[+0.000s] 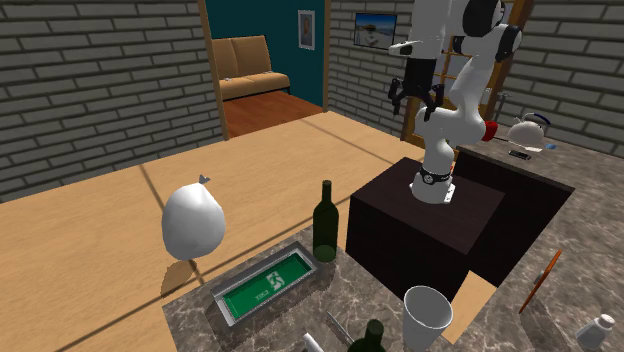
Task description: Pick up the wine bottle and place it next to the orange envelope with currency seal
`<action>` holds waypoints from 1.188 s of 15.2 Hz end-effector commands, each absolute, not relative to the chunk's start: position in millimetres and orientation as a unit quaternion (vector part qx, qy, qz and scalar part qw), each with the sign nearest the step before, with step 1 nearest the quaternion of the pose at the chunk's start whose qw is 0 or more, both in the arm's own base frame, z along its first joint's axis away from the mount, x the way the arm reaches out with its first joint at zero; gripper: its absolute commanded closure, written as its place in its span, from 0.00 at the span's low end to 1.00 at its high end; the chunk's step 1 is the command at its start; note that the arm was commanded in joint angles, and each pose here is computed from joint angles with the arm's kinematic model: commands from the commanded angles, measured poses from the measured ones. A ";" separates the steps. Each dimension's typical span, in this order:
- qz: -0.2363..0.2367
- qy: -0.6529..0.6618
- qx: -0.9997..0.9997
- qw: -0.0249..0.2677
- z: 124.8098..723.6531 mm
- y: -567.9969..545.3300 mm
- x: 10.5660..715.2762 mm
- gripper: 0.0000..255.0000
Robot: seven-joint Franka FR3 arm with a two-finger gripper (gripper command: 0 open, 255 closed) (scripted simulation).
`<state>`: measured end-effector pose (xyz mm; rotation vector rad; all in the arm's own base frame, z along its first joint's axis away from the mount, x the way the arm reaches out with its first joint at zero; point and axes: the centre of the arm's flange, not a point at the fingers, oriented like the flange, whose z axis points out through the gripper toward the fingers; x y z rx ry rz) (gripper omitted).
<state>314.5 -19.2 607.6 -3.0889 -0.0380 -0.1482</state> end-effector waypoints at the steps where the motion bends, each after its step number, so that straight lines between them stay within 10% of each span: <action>1: -0.048 -0.012 -0.998 0.024 607.6 -19.2 314.5 0.00; 18: -0.060 0.009 -0.998 0.009 472.5 -108.5 463.0 0.00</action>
